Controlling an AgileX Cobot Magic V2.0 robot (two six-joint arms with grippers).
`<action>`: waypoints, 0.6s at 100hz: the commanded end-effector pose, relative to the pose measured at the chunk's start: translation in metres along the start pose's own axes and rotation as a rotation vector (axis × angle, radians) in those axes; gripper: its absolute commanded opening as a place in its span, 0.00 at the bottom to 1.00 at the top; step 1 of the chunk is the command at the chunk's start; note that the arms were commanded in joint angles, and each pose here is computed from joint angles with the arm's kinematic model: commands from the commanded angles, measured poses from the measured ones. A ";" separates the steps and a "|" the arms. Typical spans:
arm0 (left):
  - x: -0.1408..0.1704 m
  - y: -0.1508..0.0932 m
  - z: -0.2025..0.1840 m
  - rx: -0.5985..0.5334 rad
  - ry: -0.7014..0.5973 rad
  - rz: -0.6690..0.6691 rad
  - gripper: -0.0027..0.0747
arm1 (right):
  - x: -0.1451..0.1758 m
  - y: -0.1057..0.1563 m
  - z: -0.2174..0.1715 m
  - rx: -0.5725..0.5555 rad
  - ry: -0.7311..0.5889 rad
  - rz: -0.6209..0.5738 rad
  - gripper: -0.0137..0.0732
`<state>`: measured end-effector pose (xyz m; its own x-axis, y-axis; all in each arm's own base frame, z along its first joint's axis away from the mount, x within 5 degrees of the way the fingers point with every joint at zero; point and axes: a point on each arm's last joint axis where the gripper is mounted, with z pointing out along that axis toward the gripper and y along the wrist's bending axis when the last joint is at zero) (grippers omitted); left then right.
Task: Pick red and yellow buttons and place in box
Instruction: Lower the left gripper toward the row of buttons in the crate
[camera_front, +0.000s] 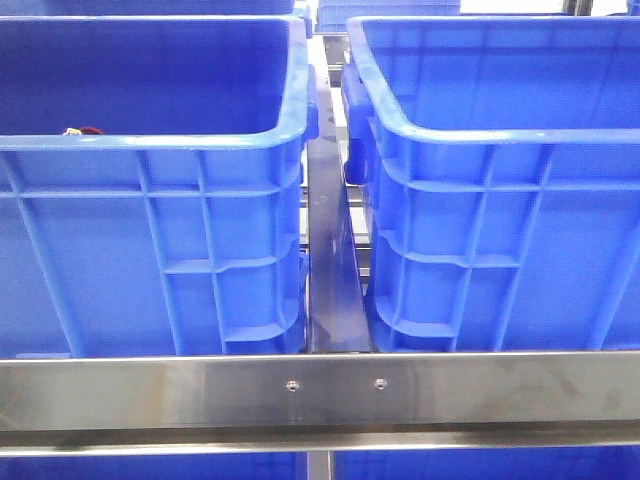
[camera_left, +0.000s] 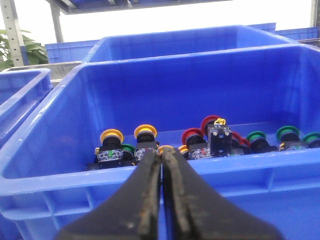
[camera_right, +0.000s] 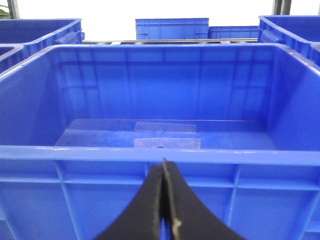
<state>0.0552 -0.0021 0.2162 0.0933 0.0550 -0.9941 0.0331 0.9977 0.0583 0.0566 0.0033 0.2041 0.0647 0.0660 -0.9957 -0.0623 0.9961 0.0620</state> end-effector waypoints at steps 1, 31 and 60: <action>-0.004 0.000 -0.003 -0.004 -0.100 -0.008 0.01 | -0.010 0.001 -0.002 -0.008 -0.108 -0.002 0.08; -0.007 0.000 -0.003 -0.006 -0.131 -0.053 0.01 | -0.010 0.001 -0.002 -0.008 -0.108 -0.002 0.08; -0.052 0.003 -0.007 -0.003 -0.151 -0.091 0.01 | -0.010 0.001 -0.002 -0.008 -0.108 -0.002 0.08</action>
<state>0.0515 -0.0021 0.2338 0.1145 -0.0079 -0.9934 0.0402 0.9992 -0.0033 0.0566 0.0033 0.2041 0.0647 0.0660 -0.9957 -0.0623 0.9961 0.0620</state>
